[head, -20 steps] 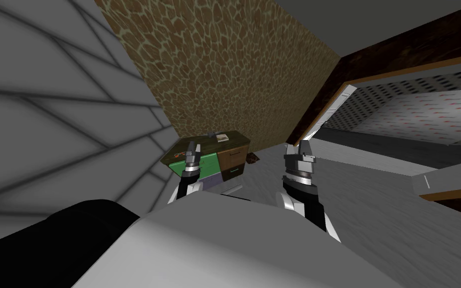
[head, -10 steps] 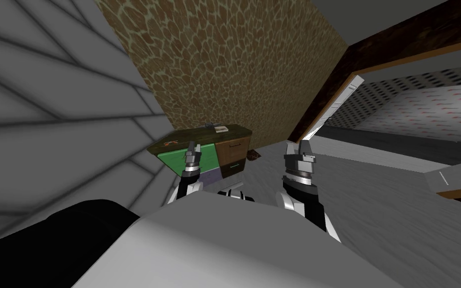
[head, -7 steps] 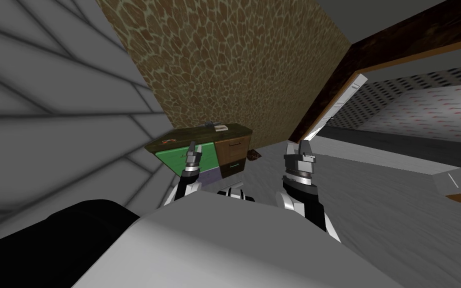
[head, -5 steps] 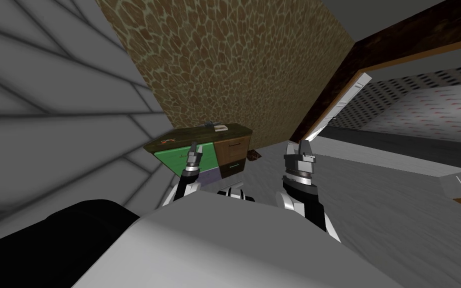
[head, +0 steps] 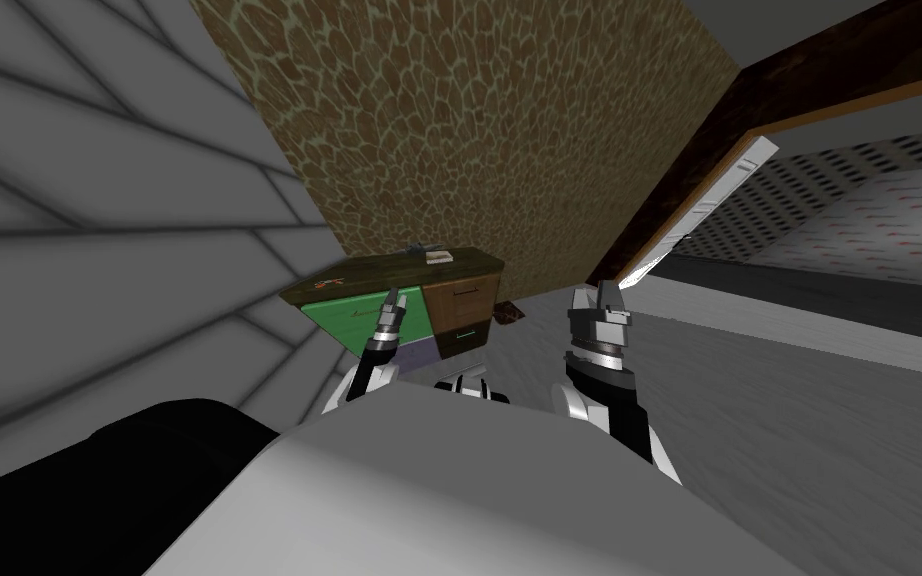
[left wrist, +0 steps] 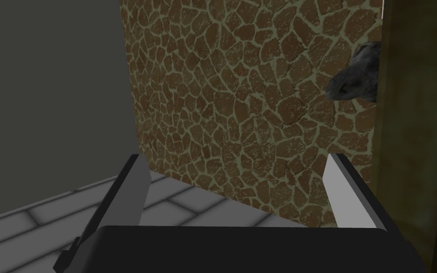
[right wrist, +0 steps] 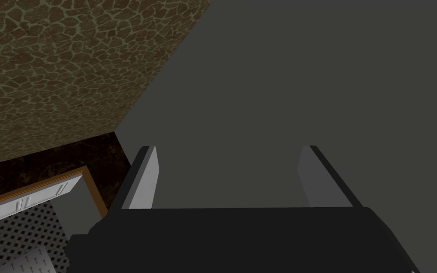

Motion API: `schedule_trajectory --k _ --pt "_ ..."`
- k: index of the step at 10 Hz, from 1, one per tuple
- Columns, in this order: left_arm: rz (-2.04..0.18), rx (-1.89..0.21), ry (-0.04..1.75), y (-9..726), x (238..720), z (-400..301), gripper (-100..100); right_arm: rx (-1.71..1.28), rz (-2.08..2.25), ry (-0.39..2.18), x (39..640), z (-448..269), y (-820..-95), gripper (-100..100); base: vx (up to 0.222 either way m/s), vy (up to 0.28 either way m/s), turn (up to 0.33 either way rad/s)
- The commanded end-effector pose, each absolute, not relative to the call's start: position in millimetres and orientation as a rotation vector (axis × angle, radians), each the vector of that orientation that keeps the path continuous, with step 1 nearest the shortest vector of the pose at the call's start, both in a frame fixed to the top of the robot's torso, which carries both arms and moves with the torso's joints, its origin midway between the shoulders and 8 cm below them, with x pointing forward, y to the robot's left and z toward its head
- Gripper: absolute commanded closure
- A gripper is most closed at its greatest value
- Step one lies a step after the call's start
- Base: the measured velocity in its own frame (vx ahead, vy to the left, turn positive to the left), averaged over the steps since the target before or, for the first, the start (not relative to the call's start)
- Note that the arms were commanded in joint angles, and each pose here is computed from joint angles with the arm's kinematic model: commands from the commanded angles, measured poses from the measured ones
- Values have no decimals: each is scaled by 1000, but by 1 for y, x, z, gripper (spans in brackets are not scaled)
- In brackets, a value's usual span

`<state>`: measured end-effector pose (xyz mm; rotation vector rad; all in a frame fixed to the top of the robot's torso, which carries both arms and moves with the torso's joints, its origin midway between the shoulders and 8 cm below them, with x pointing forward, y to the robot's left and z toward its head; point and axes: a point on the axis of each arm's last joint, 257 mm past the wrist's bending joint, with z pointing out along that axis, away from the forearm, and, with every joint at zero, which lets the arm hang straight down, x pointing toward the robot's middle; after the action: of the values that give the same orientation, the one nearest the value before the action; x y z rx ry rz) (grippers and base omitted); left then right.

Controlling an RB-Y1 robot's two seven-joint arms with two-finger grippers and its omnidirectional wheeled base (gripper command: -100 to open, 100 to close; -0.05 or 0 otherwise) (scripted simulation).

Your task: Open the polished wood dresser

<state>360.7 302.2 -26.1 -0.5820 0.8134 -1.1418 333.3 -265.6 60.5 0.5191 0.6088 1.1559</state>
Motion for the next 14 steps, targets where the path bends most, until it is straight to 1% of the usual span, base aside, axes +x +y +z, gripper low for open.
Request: schedule_trajectory --k 1,5,7,11,14 --pt "-1126 -618 836 311 369 -41 -100 519 1156 609 333 60 -266 0 90 -143 -30" --pt "-1091 -698 877 331 383 -72 -100 519 1156 609 333 60 -266 0 94 -141 54" --pt "-1069 -746 901 344 391 -91 -100 519 1156 609 333 60 -266 0 103 -138 157" --pt "-1050 -786 918 354 396 -107 -100 519 1156 609 333 60 -266 0 48 -67 61" --pt "-1044 -801 923 358 398 -112 -100 519 1156 609 333 61 -266 0 13 -29 -24"
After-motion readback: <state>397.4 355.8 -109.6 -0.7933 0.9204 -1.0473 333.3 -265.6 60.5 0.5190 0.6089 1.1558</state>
